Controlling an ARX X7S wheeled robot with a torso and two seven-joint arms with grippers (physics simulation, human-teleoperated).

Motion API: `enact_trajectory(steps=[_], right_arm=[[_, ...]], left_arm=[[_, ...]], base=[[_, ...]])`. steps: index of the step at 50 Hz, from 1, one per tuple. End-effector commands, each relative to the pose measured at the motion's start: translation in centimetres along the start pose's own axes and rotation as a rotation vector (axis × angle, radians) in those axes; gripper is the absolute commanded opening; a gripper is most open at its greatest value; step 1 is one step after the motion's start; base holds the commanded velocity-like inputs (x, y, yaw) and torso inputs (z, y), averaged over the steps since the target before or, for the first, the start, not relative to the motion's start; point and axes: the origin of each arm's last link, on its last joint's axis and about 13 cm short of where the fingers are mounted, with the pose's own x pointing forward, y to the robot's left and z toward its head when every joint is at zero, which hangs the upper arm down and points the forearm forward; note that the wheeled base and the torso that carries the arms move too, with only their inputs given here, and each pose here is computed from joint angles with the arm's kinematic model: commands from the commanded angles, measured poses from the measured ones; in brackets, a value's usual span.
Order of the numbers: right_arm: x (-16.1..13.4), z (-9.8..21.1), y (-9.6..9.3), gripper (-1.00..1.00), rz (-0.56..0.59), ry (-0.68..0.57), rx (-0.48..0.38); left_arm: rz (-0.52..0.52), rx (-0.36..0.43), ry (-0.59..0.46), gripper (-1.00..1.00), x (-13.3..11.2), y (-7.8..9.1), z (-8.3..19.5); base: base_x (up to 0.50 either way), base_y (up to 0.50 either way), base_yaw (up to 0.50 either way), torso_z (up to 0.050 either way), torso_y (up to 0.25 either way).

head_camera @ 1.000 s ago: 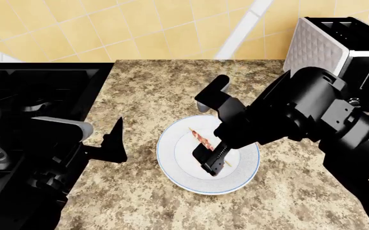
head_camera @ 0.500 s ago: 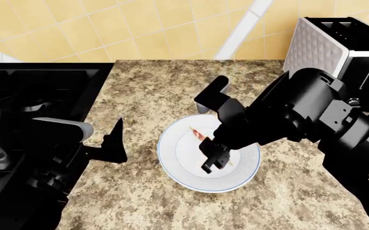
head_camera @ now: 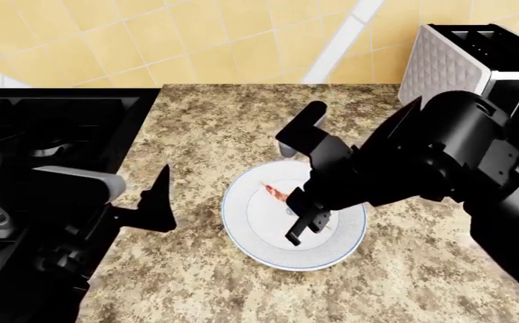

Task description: Frozen meat rests on a plate on the counter. Retrieve the meat and place it in a pot on a burner. Then turn the burner on.

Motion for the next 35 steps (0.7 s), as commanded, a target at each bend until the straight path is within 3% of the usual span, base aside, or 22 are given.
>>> enact_trajectory(steps=[1,9,14,23,35], right_arm=[[-1.4,-0.2,0.8,-1.0,-0.024,-0.028,-0.012],[-2.3,-0.5,1.4,-1.0,-0.041,-0.06,-0.022],[-3.1,-0.7,1.7,-1.0,-0.079,-0.148,-0.026],[-5.0,-1.0,2.5,-1.0,-0.149,-0.368,0.081],[-5.3,-1.2,2.2,-1.0,-0.186,-0.513,0.114]], left_arm=[[-0.002,0.012,-0.022,1.0,-0.8,-0.2,0.7],[-0.004,0.024,-0.035,1.0,-1.4,-0.4,1.2],[-0.008,0.037,-0.044,1.0,-1.8,-0.7,1.6],[-0.017,0.06,-0.06,1.0,-1.9,-1.0,2.3],[-0.023,0.086,-0.077,1.0,-2.4,-1.2,2.9]], base=[[0.0,0.0,0.0,0.0,0.0],[0.0,0.0,0.0,0.0,0.0],[0.0,0.0,0.0,0.0,0.0],[0.0,0.0,0.0,0.0,0.0],[0.0,0.0,0.0,0.0,0.0]])
